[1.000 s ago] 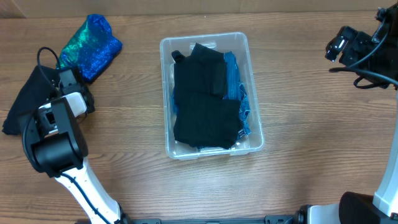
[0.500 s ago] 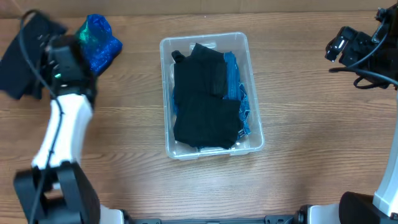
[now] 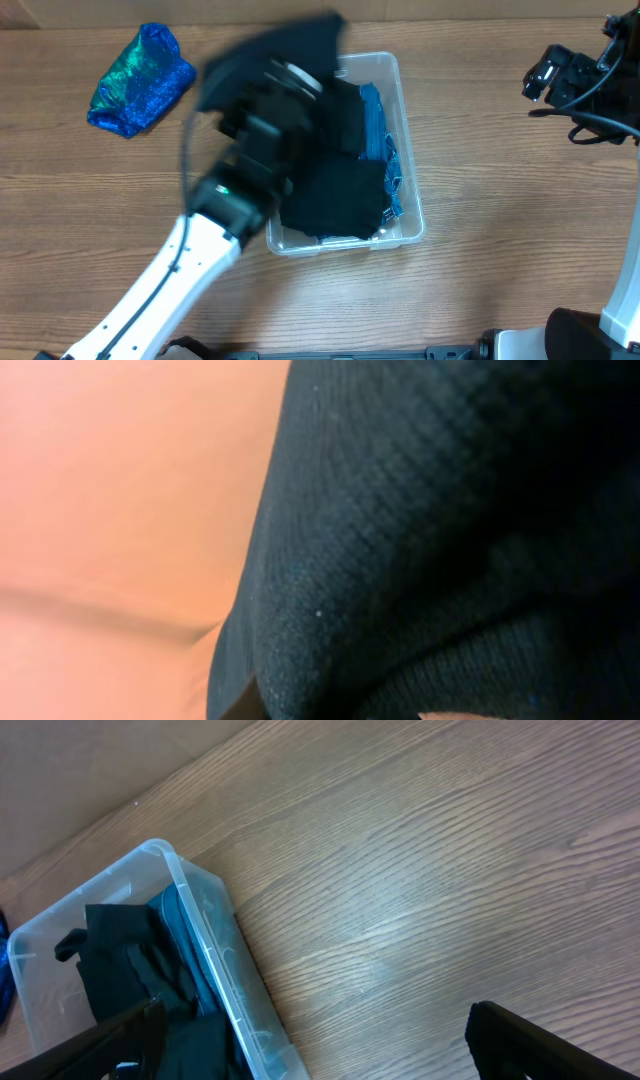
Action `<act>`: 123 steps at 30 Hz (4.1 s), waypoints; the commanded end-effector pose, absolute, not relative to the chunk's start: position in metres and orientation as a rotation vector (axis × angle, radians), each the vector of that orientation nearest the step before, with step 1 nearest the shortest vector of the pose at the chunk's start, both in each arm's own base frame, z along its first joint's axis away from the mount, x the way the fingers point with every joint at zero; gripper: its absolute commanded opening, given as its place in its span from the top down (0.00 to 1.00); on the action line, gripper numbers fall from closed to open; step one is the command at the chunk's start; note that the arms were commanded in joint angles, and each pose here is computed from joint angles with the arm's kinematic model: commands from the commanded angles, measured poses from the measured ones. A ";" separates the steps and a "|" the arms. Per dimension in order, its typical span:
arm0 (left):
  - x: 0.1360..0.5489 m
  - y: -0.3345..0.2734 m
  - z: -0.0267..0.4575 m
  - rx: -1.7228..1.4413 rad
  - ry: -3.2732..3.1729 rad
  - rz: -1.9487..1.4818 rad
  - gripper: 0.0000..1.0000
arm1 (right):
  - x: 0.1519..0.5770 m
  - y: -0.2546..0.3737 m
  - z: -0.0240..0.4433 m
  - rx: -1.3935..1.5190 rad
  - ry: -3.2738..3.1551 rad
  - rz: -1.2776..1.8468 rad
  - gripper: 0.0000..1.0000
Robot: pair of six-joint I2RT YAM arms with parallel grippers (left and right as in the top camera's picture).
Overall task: Pack container
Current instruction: 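Carry the black garment right and drop it into the bin, then press the black garment flat inside the bin with the left gripper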
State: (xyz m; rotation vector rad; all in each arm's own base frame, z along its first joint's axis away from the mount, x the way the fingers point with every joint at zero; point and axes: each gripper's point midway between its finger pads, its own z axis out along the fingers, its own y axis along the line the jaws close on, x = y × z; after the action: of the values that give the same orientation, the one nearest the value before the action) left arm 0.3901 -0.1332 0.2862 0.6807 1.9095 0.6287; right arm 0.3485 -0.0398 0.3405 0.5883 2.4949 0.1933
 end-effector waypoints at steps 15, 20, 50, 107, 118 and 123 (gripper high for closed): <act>0.321 -0.194 0.227 0.877 2.127 0.332 0.96 | 0.343 -0.039 0.347 0.576 2.482 0.190 0.00; 0.324 -0.187 0.232 0.844 2.113 0.395 0.96 | 0.343 -0.039 0.347 0.576 2.482 0.190 0.00; 0.298 -0.210 0.172 0.848 2.326 0.308 0.96 | 0.343 -0.039 0.347 0.577 2.483 0.190 0.00; 0.207 -0.283 0.061 0.546 3.253 -0.628 0.96 | 0.343 -0.039 0.347 0.577 2.483 0.190 0.00; 0.273 -0.266 0.139 0.569 2.925 -0.409 0.96 | 0.343 -0.039 0.346 0.577 2.487 0.190 0.00; 0.302 -0.247 0.196 0.510 2.745 -0.288 0.95 | 0.343 -0.039 0.346 0.577 2.487 0.190 0.00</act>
State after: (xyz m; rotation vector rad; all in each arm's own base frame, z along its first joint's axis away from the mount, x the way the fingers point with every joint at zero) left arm 0.2702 -0.2667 0.1360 0.5374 2.9663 -0.4120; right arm 0.3454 -0.0393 0.3387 0.5931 2.5087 0.1929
